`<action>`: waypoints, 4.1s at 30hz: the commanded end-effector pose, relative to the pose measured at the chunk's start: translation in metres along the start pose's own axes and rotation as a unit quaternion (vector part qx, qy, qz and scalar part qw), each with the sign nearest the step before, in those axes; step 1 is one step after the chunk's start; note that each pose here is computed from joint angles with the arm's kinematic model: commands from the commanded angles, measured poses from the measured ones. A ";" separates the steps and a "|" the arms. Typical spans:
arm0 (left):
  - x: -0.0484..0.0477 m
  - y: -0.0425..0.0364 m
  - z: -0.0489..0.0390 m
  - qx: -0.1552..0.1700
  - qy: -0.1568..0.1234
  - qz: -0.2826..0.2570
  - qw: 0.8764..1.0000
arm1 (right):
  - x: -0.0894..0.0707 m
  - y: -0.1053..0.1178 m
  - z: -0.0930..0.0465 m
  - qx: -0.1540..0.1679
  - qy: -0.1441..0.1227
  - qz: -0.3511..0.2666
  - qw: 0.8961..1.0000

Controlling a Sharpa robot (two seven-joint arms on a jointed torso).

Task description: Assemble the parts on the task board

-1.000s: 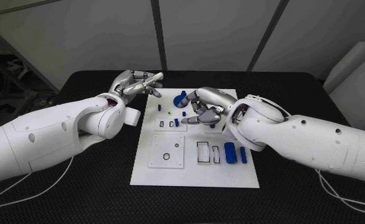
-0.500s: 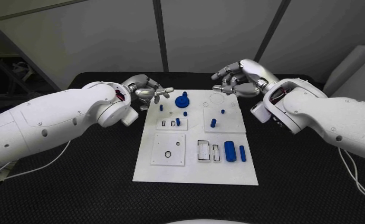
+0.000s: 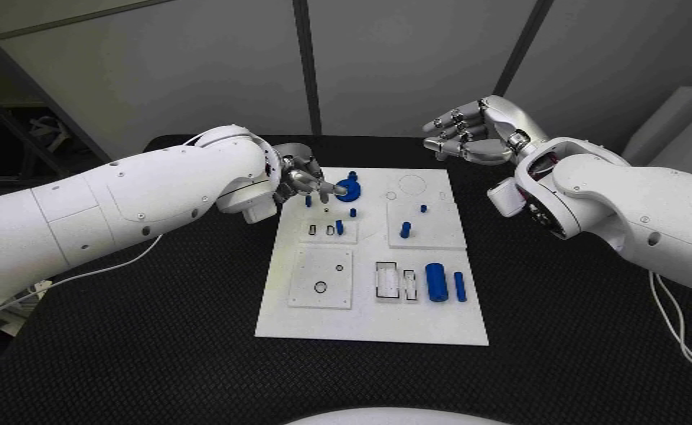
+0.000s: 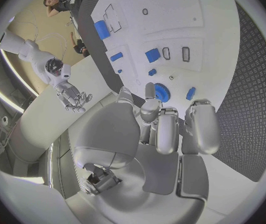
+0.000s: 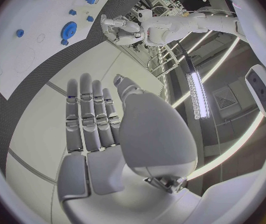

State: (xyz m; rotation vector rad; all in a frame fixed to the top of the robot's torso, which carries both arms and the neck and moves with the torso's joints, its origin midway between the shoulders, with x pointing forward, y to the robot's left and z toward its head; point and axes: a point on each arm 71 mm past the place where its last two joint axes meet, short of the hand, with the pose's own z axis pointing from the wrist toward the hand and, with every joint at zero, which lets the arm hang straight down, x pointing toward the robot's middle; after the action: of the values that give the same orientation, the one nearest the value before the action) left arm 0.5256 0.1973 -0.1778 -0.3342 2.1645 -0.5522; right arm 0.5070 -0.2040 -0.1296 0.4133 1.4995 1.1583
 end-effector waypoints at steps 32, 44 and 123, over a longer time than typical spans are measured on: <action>0.0286 -0.0184 0.0285 -0.046 0.082 0.126 0.988 | 0.000 -0.001 0.005 0.004 -0.006 0.007 1.000; 0.0306 -0.0197 0.0293 -0.046 0.087 0.130 0.987 | 0.000 -0.001 0.005 0.006 -0.007 0.007 1.000; 0.0242 0.0057 -0.0027 -0.025 0.012 -0.049 0.998 | -0.001 -0.007 0.007 0.017 -0.004 0.003 1.000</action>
State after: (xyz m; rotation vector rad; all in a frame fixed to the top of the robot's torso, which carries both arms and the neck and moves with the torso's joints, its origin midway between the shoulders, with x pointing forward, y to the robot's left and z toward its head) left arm 0.5070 0.1922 -0.1990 -0.4284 2.2568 -0.5580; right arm 0.5161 -0.2053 -0.1348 0.4514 1.5142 1.1322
